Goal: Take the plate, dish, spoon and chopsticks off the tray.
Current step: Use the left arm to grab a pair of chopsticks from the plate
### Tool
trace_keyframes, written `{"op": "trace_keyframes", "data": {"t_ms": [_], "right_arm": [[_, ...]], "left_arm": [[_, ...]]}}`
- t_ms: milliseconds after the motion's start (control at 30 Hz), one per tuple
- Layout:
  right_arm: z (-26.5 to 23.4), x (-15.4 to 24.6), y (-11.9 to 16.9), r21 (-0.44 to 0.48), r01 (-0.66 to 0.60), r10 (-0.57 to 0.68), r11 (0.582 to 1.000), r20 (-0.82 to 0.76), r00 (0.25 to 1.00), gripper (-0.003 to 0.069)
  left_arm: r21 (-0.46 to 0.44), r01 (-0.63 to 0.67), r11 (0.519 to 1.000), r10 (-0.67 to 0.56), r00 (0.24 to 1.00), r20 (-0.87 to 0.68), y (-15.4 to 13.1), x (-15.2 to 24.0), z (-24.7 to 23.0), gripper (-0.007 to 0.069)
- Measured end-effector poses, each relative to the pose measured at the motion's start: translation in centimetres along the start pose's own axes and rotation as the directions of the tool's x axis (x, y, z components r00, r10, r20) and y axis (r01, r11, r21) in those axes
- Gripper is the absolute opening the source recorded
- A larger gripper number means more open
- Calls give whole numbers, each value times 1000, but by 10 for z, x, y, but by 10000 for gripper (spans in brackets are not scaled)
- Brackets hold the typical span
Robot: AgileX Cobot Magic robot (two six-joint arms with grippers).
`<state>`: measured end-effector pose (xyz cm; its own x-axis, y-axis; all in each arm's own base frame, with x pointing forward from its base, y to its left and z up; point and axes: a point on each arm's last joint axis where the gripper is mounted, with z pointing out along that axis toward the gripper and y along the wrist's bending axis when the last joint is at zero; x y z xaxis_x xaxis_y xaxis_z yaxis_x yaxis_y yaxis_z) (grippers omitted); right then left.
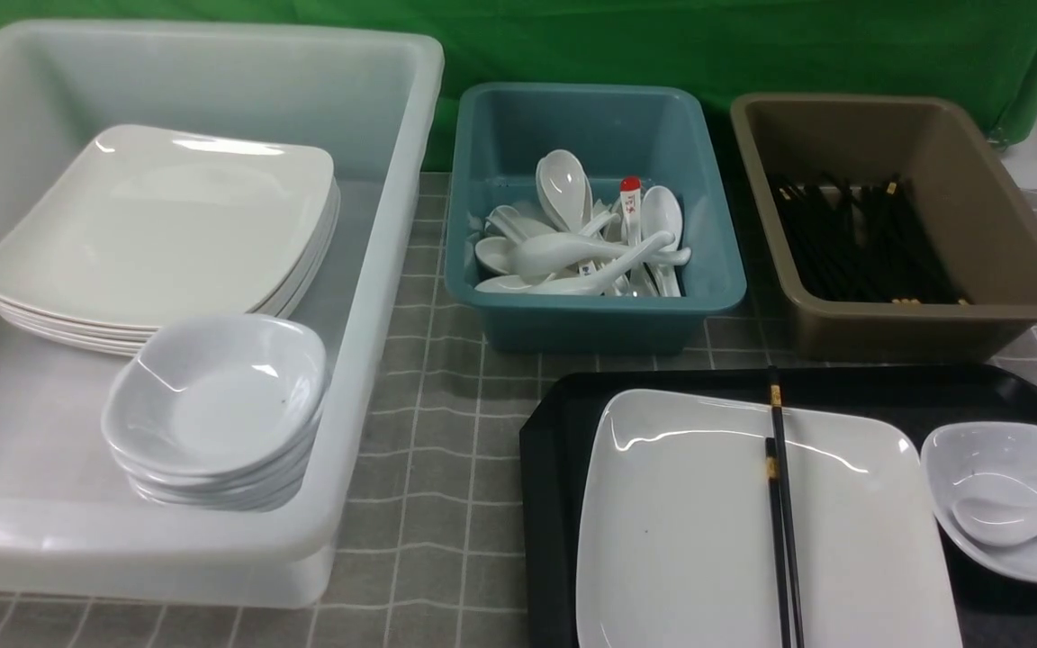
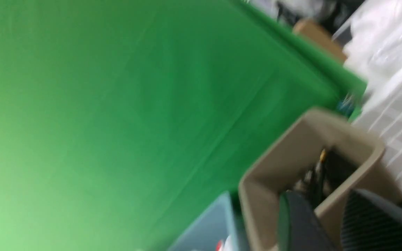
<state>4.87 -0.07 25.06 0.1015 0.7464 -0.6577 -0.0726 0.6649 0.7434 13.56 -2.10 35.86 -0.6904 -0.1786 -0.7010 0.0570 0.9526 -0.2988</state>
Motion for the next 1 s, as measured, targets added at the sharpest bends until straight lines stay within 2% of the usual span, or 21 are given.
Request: {"op": "trace_keyframes", "data": {"t_ms": [100,133,200,300,333,367,400,467,500,533,600,700,833,933,1000], "right_arm": [[0,-23,37,-21,184,-185,983,-172,968,89],[0,-25,39,-30,198,-200,980,-190,961,75],[9,-41,67,-80,329,-335,941,-361,870,36],[29,-42,87,-134,422,-414,897,-589,694,30],[41,-36,93,-160,457,-430,875,-690,583,30],[43,-37,95,-170,464,-439,870,-696,569,31],[53,-30,98,-196,491,-448,849,-758,473,34],[71,-19,105,-258,531,-477,807,-815,329,41],[79,-12,107,-275,539,-481,796,-828,287,42],[81,-11,107,-276,542,-480,794,-831,281,42],[99,3,108,-296,562,-474,773,-858,200,48],[118,23,101,-292,586,-432,756,-895,112,57],[132,42,92,-281,599,-384,750,-922,49,81],[142,55,86,-272,608,-347,746,-938,5,143],[150,64,82,-272,618,-331,737,-944,-21,227]], "left_arm": [[35,11,999,-5,987,-158,5,-8,42,20],[38,12,999,-5,986,-167,5,-8,45,19],[87,8,996,14,967,-255,3,-9,76,5],[148,-44,988,89,945,-315,-14,-4,100,0],[179,-78,981,136,932,-337,-28,1,107,0],[175,-73,982,129,932,-339,-30,1,108,0],[200,-109,974,176,916,-360,-43,4,112,0],[224,-156,962,232,898,-374,-68,7,114,0],[241,-180,954,263,890,-373,-80,7,113,0],[243,-182,953,265,889,-372,-80,6,113,0],[281,-252,926,344,868,-357,-112,7,110,0],[333,-289,898,399,853,-335,-139,9,108,0],[355,-295,887,414,849,-329,-149,13,109,0],[357,-300,884,420,846,-329,-151,14,111,0],[354,-305,884,423,845,-328,-151,14,112,0]]}}
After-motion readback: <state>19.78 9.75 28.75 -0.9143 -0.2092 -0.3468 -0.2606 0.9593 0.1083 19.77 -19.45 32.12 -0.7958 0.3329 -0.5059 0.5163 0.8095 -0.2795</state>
